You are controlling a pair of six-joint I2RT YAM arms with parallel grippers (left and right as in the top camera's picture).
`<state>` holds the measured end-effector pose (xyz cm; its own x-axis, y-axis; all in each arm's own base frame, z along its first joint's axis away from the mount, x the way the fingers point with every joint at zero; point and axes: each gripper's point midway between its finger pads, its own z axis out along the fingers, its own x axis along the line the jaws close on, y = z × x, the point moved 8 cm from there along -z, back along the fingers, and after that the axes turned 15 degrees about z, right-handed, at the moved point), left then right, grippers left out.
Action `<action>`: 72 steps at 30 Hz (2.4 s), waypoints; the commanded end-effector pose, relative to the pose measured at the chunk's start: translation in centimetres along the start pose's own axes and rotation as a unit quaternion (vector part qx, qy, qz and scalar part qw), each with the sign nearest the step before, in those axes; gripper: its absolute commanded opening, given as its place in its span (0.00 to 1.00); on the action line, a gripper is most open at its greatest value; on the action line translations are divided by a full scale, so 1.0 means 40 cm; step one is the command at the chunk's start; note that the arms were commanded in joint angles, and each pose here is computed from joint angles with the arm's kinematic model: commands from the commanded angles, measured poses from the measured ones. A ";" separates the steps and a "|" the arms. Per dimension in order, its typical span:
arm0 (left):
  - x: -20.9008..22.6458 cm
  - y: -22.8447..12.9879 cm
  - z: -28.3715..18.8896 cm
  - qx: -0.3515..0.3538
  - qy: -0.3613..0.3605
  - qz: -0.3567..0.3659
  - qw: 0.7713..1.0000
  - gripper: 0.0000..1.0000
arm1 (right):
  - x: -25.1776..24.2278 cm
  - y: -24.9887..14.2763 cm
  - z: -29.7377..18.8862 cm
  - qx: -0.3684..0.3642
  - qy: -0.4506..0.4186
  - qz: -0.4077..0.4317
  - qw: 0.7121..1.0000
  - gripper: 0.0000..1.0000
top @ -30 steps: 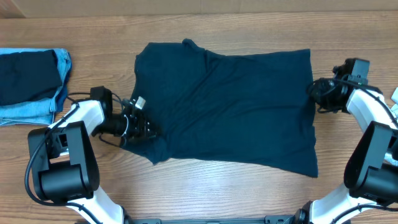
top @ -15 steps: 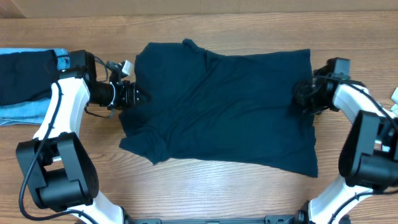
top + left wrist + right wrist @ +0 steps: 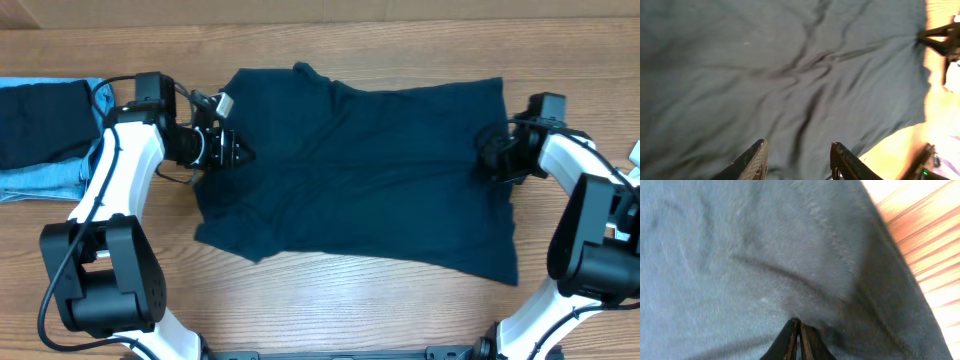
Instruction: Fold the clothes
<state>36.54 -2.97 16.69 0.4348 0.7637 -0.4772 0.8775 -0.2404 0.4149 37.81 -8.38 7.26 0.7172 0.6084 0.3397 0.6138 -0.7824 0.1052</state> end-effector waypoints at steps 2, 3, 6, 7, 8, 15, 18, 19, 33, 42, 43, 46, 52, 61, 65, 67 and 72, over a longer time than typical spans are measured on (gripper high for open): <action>-0.015 0.036 -0.005 -0.012 0.054 0.001 0.998 0.48 | -0.149 0.047 0.052 -0.027 -0.102 0.050 0.993 0.08; -0.017 0.044 -0.002 -0.018 0.057 0.005 0.998 0.50 | -0.143 0.051 0.051 -0.021 -0.085 0.039 0.995 0.09; -0.018 0.075 0.006 -0.042 0.080 0.021 0.996 0.54 | -0.108 0.044 0.052 0.007 -0.022 -0.004 1.000 0.25; -0.016 0.086 0.009 -0.050 0.093 0.026 0.994 0.55 | -0.096 0.039 0.052 0.015 -0.008 -0.007 1.000 0.30; -0.015 0.097 0.012 -0.057 0.111 0.026 0.992 0.56 | -0.083 0.034 0.052 0.023 0.008 -0.009 1.000 0.34; -0.044 0.170 0.054 -0.102 0.190 0.064 0.974 0.61 | 0.005 0.041 -0.020 0.039 0.121 -0.029 0.991 0.52; -0.046 0.182 0.094 -0.100 0.220 0.072 0.968 0.54 | 0.043 0.048 -0.091 0.021 0.160 -0.044 0.986 0.53; -0.040 0.184 0.110 -0.099 0.232 0.070 0.965 0.52 | 0.053 0.049 -0.115 0.014 0.171 -0.049 0.984 0.53; 0.079 0.166 0.303 -0.091 0.231 0.023 0.968 0.35 | 0.125 -0.026 -0.446 -0.057 0.271 -0.105 0.955 0.55; 0.147 0.160 0.275 -0.094 0.317 -0.001 0.944 0.18 | 0.126 -0.069 -0.542 -0.087 0.286 -0.120 0.947 0.56; 0.156 0.159 0.269 -0.095 0.321 -0.005 0.942 0.17 | 0.125 -0.072 -0.545 -0.087 0.286 -0.120 0.947 0.55; 0.185 0.153 0.248 -0.097 0.337 -0.017 0.936 0.15 | 0.122 -0.078 -0.548 -0.084 0.284 -0.118 0.948 0.55; 0.237 0.142 0.209 -0.100 0.367 -0.039 0.924 0.13 | 0.115 -0.087 -0.544 -0.071 0.277 -0.112 0.952 0.55; 0.215 0.190 0.188 -0.133 0.262 -0.006 0.956 0.21 | 0.111 -0.092 -0.541 -0.065 0.272 -0.111 0.954 0.54; 0.166 0.260 0.140 -0.163 0.230 0.016 0.959 0.36 | 0.111 -0.092 -0.541 -0.065 0.272 -0.111 0.953 0.54; 0.137 0.289 0.113 -0.170 0.213 0.024 0.962 0.42 | 0.111 -0.092 -0.541 -0.065 0.272 -0.111 0.954 0.54; 0.086 0.312 0.139 -0.160 0.207 0.041 0.964 0.47 | 0.111 -0.091 -0.541 -0.065 0.272 -0.111 0.954 0.55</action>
<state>50.03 -4.21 14.02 0.2491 0.9624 -0.1084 0.7464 -0.1195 0.6547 31.80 -5.98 27.31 0.3152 0.6142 0.7235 0.6646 -0.6871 0.2937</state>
